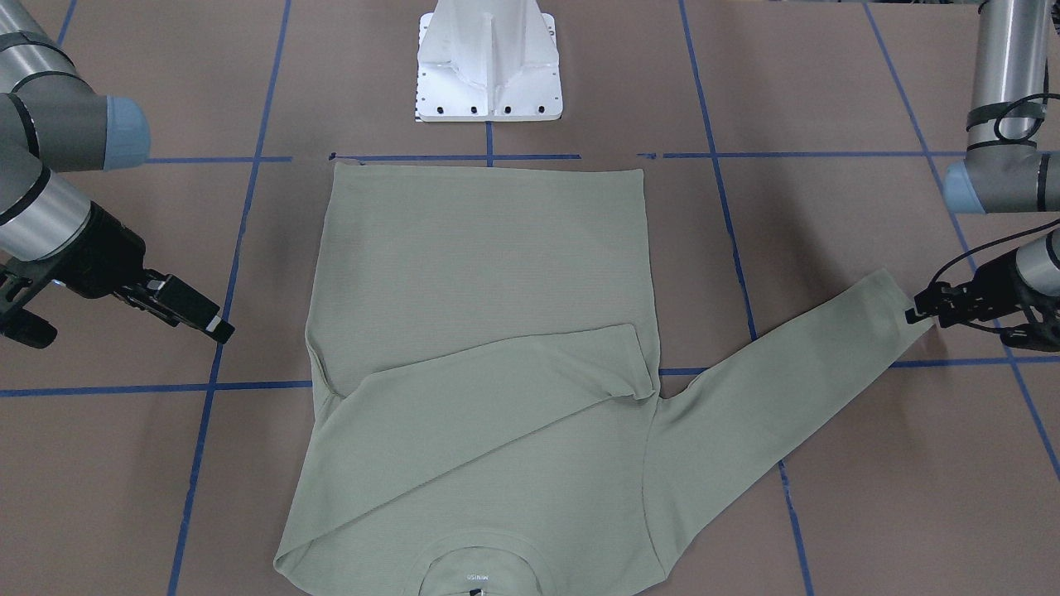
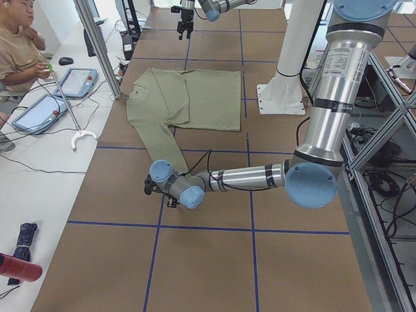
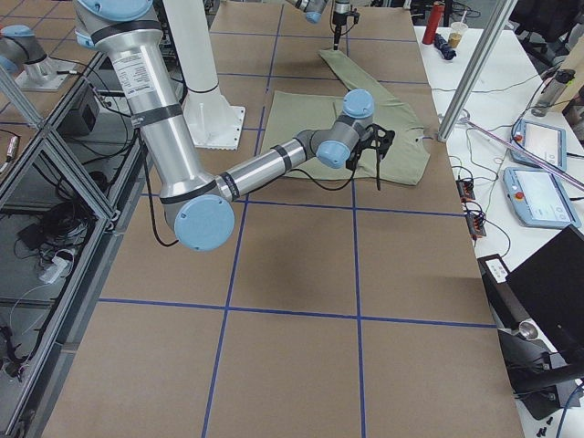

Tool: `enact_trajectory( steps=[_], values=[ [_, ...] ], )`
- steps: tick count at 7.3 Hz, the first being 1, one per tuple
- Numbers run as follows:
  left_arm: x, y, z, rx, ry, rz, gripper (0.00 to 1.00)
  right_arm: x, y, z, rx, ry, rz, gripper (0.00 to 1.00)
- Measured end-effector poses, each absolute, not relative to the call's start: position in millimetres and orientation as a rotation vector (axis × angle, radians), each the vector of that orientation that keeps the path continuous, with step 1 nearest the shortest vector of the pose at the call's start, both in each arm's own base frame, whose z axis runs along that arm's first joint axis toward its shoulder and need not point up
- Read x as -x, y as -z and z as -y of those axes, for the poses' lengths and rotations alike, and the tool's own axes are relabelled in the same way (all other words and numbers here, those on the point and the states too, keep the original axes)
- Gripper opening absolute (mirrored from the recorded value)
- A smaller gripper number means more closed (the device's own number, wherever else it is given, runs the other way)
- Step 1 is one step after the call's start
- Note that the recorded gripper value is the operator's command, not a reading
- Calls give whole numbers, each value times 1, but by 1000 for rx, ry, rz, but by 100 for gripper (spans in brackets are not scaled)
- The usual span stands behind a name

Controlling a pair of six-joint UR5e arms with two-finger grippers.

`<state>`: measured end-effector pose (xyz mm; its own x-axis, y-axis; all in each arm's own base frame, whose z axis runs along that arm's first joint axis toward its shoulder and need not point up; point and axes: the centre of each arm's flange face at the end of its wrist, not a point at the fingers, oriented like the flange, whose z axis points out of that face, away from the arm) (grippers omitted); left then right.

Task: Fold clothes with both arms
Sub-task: 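Release the sleeve and raise the right gripper while the left gripper grasps the other cuff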

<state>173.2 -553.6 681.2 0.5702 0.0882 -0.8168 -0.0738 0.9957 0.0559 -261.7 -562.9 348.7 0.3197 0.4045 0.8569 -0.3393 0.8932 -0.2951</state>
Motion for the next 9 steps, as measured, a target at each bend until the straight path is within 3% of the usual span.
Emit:
enact_trajectory(
  steps=[2,4,5,9],
  values=[
    [-175,-683,553,-11,-96,-958,59,259,-341,560,56,-486,1158,99],
    [-175,-686,552,-6,-96,-956,35,256,-334,558,48,-484,1166,99],
    [-175,-688,552,-4,-95,-955,0,255,-333,558,47,-485,1167,99],
    [-180,-661,562,-41,-114,-974,0,252,-329,557,43,-486,1171,99]
  ],
)
